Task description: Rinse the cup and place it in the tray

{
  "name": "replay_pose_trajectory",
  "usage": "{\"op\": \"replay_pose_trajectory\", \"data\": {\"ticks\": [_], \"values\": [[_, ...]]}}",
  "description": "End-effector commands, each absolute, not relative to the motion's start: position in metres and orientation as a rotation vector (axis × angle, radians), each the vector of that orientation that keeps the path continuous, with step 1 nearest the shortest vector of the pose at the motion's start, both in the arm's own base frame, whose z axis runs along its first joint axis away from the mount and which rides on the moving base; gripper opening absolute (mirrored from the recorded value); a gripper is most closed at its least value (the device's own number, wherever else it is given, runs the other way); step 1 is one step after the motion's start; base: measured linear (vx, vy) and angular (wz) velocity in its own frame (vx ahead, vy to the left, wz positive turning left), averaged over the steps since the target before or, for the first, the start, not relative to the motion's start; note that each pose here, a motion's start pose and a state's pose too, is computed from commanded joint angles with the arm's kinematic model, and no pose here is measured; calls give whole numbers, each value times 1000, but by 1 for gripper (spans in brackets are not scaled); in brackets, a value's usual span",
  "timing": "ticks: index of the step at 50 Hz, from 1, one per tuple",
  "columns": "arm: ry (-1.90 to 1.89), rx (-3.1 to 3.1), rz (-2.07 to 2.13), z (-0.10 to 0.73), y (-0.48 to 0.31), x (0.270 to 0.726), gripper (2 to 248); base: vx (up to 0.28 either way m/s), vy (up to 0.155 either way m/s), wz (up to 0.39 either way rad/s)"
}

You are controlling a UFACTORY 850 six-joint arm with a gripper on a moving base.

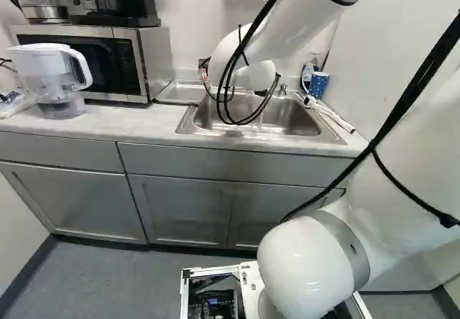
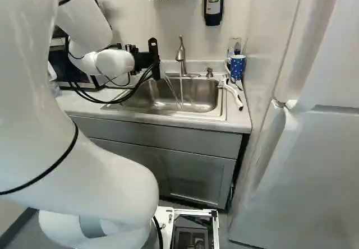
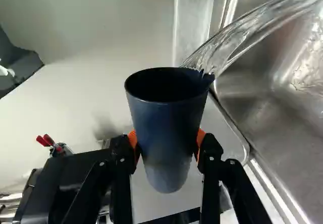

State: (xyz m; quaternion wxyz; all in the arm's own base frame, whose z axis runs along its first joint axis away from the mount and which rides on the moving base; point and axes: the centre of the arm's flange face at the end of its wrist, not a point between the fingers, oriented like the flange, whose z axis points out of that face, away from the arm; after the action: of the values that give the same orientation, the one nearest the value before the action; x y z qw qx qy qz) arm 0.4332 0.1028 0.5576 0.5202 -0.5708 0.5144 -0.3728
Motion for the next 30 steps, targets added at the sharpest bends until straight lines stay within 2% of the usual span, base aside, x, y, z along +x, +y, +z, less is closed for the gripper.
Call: {"op": "replay_pose_trajectory", "data": {"ticks": [30], "values": [[1402,-1132,-672,558,103,433,124,0,0,0]]}}
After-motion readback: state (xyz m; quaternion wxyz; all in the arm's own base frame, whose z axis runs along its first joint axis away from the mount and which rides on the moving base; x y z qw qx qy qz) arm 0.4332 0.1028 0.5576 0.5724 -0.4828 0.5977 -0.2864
